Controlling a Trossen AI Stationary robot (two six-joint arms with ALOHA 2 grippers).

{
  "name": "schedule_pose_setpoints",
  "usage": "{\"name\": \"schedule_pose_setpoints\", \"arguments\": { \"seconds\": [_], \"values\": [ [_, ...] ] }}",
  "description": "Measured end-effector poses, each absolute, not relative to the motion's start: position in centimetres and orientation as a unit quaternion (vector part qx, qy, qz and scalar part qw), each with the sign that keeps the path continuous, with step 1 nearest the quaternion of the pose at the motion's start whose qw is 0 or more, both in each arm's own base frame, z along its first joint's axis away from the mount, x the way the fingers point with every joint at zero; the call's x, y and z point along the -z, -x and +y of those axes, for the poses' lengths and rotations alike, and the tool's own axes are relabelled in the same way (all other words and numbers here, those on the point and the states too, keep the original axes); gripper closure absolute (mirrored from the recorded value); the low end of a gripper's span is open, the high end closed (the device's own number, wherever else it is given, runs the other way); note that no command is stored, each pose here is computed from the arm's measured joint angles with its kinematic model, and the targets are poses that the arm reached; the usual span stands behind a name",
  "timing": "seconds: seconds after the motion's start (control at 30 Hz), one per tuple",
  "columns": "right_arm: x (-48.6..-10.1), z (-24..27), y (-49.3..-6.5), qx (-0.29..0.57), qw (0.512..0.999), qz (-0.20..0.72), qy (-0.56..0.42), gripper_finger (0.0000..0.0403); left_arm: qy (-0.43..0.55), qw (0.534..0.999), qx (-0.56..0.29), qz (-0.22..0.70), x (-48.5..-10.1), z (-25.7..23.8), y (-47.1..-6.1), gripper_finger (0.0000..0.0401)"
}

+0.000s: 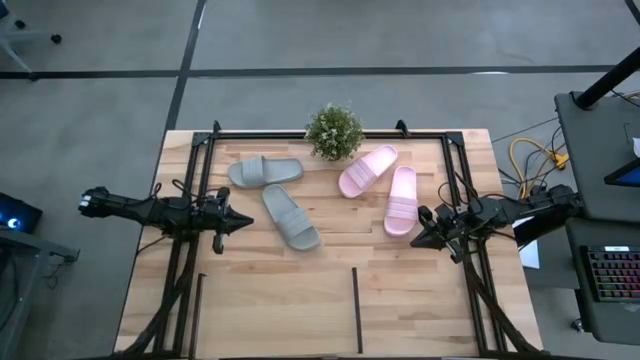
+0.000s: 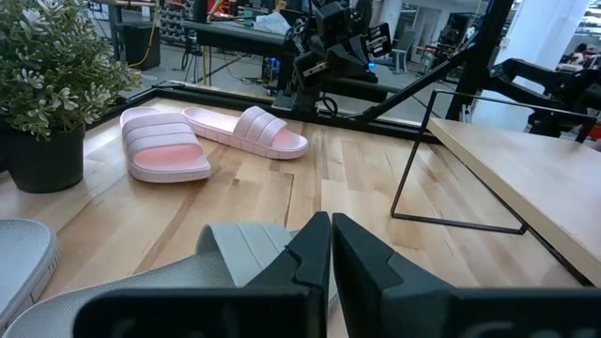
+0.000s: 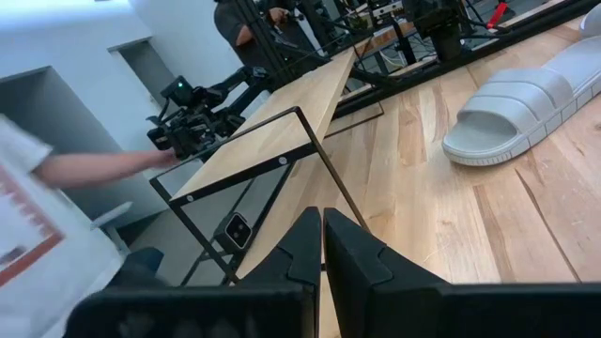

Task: Pick and place slides into the shelf

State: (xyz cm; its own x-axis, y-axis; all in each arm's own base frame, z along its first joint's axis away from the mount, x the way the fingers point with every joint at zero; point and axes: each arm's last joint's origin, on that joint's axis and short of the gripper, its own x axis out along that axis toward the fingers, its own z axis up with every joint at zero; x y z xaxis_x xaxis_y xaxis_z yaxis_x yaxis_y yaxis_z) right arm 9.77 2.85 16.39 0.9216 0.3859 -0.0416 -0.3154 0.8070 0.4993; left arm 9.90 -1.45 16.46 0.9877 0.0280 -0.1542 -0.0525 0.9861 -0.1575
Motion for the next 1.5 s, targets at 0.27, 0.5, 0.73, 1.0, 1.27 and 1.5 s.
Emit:
{"name": "schedule_pose_setpoints", "arguments": {
  "seconds": [0.27,0.5,0.73,1.0,1.27,1.5],
  "values": [
    [-16.4,2.9,-9.8,-0.185,0.948,0.071,-0.250,0.0394,0.081,0.994,-0.020,0.076,-16.5,-1.4,-9.9,0.0401],
    [-16.4,2.8,-9.8,-0.185,0.948,0.071,-0.249,0.0394,0.081,0.994,-0.020,0.074,-16.5,-1.4,-9.9,0.0401],
    [-16.5,2.9,-9.8,-0.186,0.948,0.066,-0.250,0.0394,0.093,0.995,-0.016,0.033,-17.1,-1.5,-10.0,0.0401],
    [-16.5,2.9,-9.8,-0.186,0.947,0.064,-0.253,0.0394,0.132,0.990,-0.030,0.031,-17.1,-1.4,-10.0,0.0401],
    [-17.3,1.8,-10.0,-0.024,0.931,-0.018,-0.364,0.0394,0.221,0.973,-0.052,-0.035,-17.9,-1.2,-10.1,0.0401],
    [-17.4,1.1,-9.9,0.089,0.896,-0.077,-0.428,0.0394,0.321,0.935,-0.117,-0.096,-18.6,-0.7,-10.0,0.0401]
  ]
}}
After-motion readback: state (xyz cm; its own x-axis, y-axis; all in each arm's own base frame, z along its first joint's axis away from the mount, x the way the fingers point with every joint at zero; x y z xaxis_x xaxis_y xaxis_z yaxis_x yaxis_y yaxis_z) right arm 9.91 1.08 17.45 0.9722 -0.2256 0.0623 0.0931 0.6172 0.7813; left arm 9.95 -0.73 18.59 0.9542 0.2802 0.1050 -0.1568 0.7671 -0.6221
